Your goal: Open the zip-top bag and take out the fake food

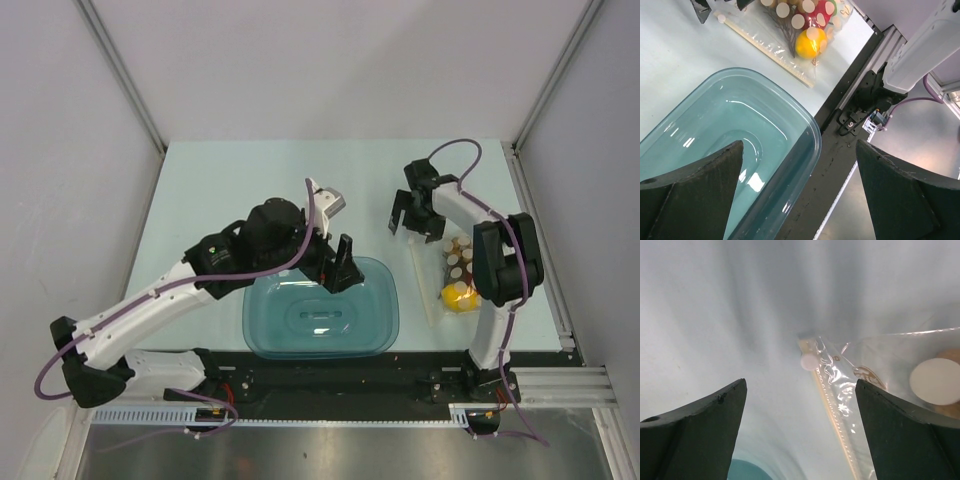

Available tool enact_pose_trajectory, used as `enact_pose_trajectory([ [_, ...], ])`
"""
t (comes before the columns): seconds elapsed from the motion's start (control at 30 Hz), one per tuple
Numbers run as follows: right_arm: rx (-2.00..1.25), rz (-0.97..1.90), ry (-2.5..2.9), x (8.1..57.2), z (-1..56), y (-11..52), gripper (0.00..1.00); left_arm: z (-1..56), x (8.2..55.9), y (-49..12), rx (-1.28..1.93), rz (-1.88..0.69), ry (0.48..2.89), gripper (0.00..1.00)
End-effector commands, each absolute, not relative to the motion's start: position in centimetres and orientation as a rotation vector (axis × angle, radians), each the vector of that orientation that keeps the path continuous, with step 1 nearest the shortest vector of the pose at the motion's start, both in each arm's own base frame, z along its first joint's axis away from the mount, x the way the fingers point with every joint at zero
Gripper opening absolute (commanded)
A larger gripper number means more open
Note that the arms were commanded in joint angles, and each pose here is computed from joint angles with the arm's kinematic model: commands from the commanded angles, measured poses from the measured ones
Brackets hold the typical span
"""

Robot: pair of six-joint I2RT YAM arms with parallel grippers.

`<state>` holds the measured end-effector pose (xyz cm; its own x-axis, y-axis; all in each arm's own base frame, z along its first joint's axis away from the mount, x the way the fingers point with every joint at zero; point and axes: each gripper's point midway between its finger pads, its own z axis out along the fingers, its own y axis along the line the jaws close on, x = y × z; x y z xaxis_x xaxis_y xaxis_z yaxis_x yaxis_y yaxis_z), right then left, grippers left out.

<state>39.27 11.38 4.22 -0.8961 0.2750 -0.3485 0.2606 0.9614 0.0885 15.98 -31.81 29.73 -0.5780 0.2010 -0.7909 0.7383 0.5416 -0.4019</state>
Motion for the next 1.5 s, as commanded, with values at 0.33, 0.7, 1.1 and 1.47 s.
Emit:
enact_pose_trajectory([
  [0.33, 0.165, -0.229, 2.743, 26.7, 9.1, 8.2, 0.69, 32.0, 15.5, -34.3, 0.737, -1.145, 2.004, 0.96],
  [0.7, -0.029, -0.447, 2.734, 29.3, 5.5, 7.9, 0.62, 32.1, 14.3, -33.5, 0.629, -1.237, 2.023, 0.95],
  [1.1, 0.03, -0.124, 2.888, 29.8, 0.3, 9.8, 0.55, 32.0, 14.5, -32.5, 0.598, -1.193, 2.033, 0.95],
  [1.47, 0.021, -0.167, 2.843, 30.8, 1.5, 9.3, 0.0, 32.1, 15.4, -34.5, 0.649, -1.188, 2.046, 0.95],
])
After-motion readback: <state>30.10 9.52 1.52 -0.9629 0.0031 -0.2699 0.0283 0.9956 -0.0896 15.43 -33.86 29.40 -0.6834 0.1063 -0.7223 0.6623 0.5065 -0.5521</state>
